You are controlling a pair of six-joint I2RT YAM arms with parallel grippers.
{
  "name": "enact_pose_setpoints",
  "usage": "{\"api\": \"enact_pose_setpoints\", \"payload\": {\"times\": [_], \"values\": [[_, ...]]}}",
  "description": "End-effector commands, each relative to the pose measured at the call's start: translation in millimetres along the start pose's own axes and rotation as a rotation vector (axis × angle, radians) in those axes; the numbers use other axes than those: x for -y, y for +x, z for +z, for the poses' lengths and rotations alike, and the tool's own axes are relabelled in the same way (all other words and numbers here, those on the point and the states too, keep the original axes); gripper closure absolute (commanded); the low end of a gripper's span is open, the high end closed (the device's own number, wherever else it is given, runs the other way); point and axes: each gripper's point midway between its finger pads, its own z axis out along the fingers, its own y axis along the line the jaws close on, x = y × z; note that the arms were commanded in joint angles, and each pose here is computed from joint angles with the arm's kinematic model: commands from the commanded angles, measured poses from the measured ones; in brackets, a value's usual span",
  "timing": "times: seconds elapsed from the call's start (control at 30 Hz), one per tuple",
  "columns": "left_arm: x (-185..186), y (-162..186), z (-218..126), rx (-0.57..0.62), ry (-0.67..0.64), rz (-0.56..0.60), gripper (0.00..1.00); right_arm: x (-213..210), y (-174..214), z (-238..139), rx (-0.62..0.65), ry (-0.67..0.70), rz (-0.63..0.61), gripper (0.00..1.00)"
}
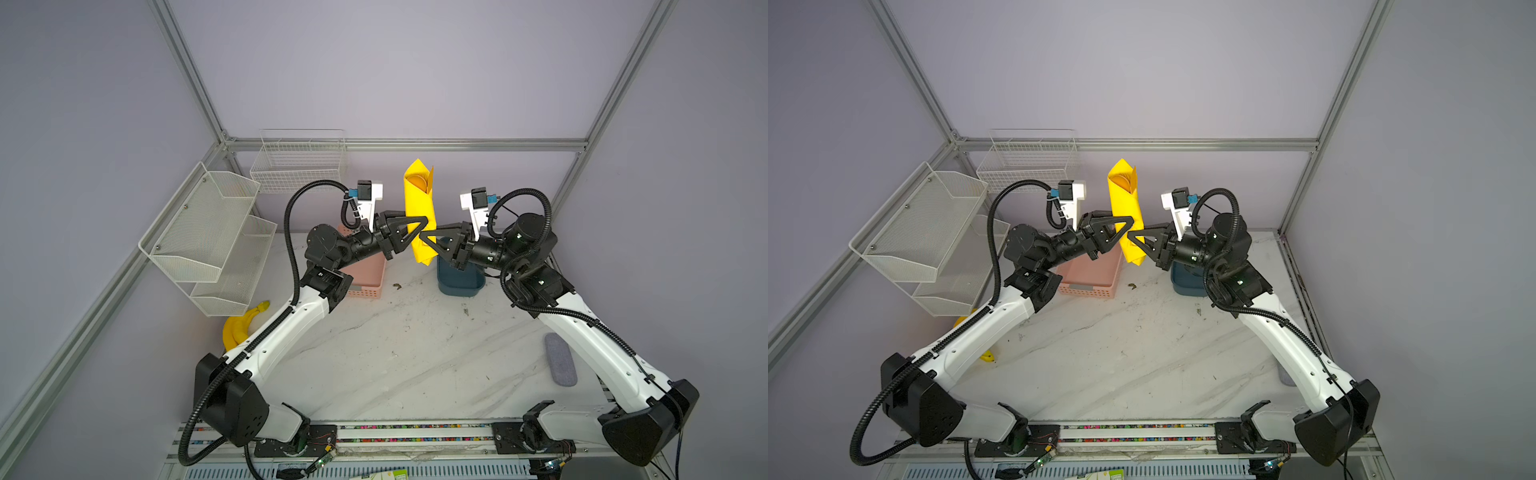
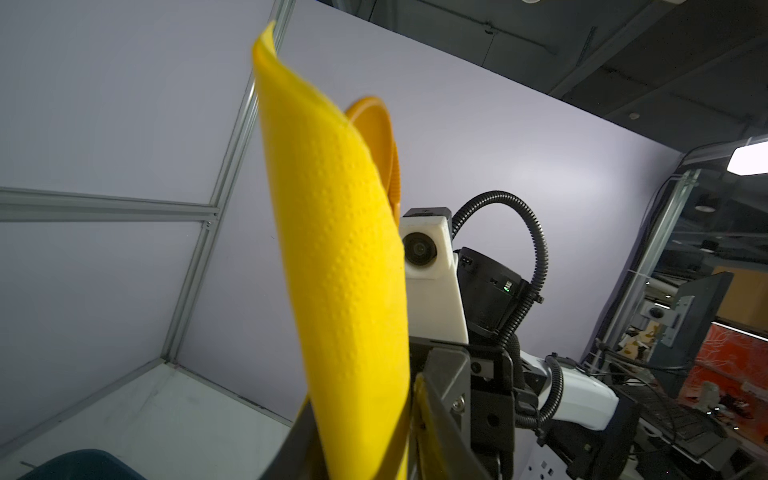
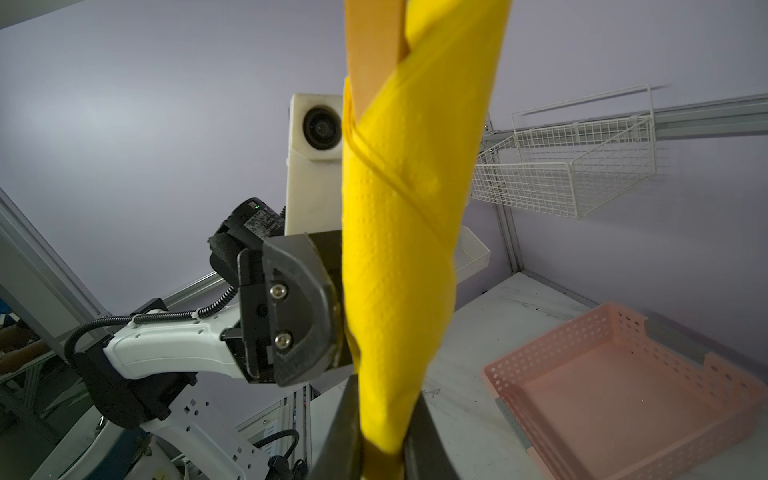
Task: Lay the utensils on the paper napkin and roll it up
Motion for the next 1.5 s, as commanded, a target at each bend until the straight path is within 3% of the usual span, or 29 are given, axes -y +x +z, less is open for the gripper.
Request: {"api": "enact_pose_setpoints", "payload": {"times": [0.0, 0.23, 0.57, 0.87, 1.03, 1.23, 1.47], "values": [[22.4, -25.5, -0.3, 0.046, 0.016, 0.068, 0.54, -17.7, -13.3, -6.1, 0.034, -0.025, -0.067, 0.98], [24.8, -20.6, 7.1, 0.009, 0.079, 0.042, 0.43, -15.2, -10.9, -5.3, 0.026, -0.019, -0.068, 0.99], [32.6, -21.9, 11.4, 0.004, 0.149, 0.025, 0.53, -10.0, -0.8, -2.0, -0.007, -0.022, -0.048, 0.98], [37.5, -23.9, 11.4, 0.002, 0.166, 0.033, 0.54, -5.3, 6.6, -2.0, -0.028, -0.004, -0.041, 0.98], [40.2, -21.3, 10.5, -0.016, 0.176, 0.033, 0.61, -5.1, 4.7, -3.8, -0.027, 0.011, -0.051, 0.98], [42.2, -13.5, 11.4, -0.073, 0.192, 0.023, 0.52, -10.6, 7.0, -4.3, -0.053, -0.013, -0.063, 0.98], [46.5, -12.1, 10.6, -0.094, 0.205, 0.028, 0.55, -12.8, 7.5, -5.4, -0.062, -0.018, -0.071, 0.98]]}}
